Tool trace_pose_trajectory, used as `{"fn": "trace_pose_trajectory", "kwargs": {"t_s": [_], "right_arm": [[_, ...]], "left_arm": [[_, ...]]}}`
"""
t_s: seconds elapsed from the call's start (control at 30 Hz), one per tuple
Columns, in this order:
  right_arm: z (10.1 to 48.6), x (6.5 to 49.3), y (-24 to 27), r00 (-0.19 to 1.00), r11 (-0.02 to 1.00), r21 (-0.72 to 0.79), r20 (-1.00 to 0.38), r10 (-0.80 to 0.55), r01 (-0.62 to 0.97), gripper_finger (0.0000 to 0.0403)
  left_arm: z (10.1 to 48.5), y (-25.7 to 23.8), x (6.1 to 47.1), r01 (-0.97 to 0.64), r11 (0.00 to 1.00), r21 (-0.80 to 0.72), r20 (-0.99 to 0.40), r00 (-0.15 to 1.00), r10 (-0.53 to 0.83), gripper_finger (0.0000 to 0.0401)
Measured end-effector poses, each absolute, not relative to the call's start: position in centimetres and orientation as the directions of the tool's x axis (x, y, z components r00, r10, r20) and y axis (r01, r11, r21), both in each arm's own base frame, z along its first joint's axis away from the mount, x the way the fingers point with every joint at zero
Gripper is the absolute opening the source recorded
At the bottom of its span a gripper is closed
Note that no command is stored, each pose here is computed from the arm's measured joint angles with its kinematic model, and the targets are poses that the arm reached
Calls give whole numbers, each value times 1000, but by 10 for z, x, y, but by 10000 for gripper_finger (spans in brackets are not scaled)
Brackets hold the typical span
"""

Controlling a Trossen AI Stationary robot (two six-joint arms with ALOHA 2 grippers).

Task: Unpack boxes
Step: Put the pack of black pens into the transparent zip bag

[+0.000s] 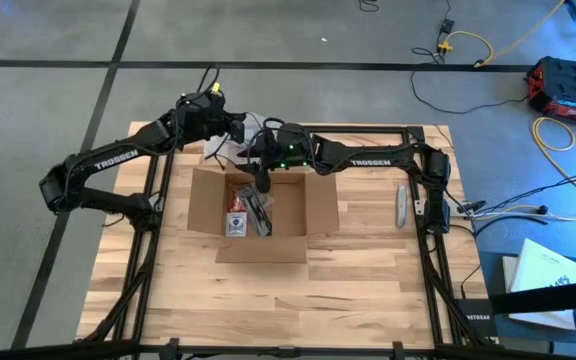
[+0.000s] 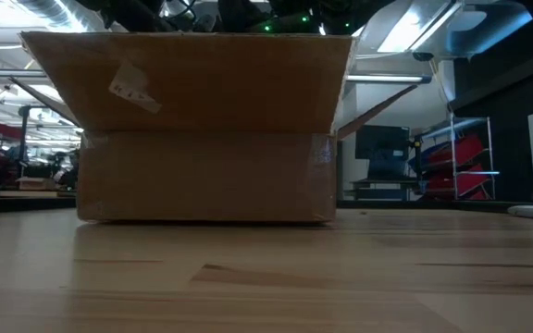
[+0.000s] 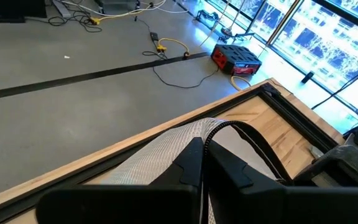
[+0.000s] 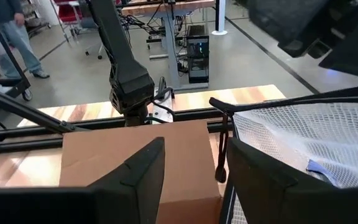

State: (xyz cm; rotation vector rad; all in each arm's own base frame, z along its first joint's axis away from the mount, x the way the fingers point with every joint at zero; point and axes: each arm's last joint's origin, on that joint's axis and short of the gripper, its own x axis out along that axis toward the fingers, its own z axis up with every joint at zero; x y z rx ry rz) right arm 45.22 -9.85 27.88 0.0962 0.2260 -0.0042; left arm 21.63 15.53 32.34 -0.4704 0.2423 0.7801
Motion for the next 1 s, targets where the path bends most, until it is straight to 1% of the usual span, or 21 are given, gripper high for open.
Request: {"fn": "trace_pose_trajectory", "kwargs": {"t_s": [0.17, 0.43, 0.73, 1.0], "right_arm": [[282, 453, -99, 981, 996, 88, -195, 4, 13, 159], [282, 453, -99, 981, 996, 88, -195, 5, 13, 159], [280, 452, -98, 977, 995, 98, -210, 36, -16, 159], [275, 451, -97, 962, 993, 117, -266, 51, -21, 159]], "left_arm": [[323, 155, 216, -722, 615, -316, -378, 690, 617, 0], [323, 155, 216, -722, 615, -317, -378, 690, 617, 0], [324, 155, 216, -722, 621, -305, -377, 690, 618, 0], [324, 156, 216, -726, 618, -302, -377, 686, 622, 0]]}}
